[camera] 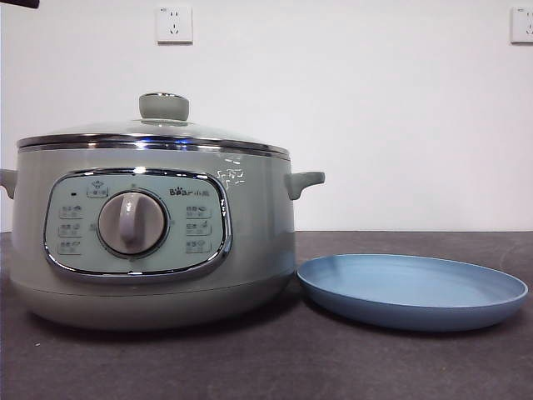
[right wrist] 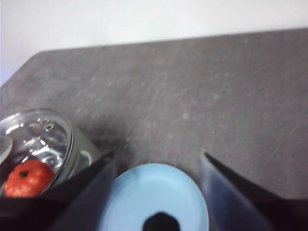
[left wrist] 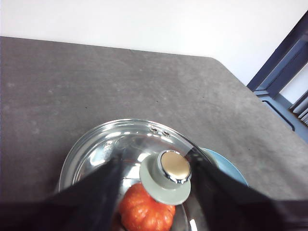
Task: Take the pumpkin out from the steamer,put the pumpkin in the blue plate,close the lid
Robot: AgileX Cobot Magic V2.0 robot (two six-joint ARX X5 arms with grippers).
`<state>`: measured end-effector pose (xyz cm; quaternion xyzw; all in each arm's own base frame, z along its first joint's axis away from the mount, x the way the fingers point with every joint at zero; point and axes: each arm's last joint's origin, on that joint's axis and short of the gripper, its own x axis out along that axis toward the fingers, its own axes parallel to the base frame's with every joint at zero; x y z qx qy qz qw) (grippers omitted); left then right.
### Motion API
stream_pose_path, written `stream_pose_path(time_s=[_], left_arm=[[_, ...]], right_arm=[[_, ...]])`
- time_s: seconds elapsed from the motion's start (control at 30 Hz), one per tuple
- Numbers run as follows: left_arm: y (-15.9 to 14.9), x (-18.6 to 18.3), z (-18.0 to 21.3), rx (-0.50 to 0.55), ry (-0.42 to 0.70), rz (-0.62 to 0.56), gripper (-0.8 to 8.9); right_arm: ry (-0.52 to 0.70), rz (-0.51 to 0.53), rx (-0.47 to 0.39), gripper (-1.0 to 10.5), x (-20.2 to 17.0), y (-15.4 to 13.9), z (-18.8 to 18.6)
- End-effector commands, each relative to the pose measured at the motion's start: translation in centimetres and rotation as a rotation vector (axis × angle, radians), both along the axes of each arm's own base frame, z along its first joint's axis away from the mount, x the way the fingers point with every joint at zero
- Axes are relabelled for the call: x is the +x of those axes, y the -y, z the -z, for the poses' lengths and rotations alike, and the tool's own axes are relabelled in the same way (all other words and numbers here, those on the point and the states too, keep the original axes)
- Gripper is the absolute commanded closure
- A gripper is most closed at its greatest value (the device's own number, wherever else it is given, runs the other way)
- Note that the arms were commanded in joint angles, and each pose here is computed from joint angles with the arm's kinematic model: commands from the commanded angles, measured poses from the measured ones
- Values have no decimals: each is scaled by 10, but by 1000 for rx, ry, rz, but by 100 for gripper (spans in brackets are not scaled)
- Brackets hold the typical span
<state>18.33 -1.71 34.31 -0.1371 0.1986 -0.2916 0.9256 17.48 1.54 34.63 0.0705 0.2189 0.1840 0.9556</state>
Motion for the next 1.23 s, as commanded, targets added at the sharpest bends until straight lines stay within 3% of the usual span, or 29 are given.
stream_pose_path(time_s=[0.03, 0.37, 0.73, 0.97, 1.23], left_arm=[[8, 0, -6, 25, 26, 15, 337], [47, 17, -15, 98, -12, 74, 337], [102, 53, 13, 371, -123, 93, 337], [123, 65, 37, 488, -160, 97, 338], [131, 71, 49, 539, -184, 117, 348]], right_arm=[[-13, -28, -8, 379, 1, -4, 1], [-17, -98, -9, 380, 0, -17, 1], [-34, -115, -11, 380, -2, -20, 3], [-47, -116, -13, 381, -2, -20, 4], [-47, -114, -13, 382, -2, -20, 4]])
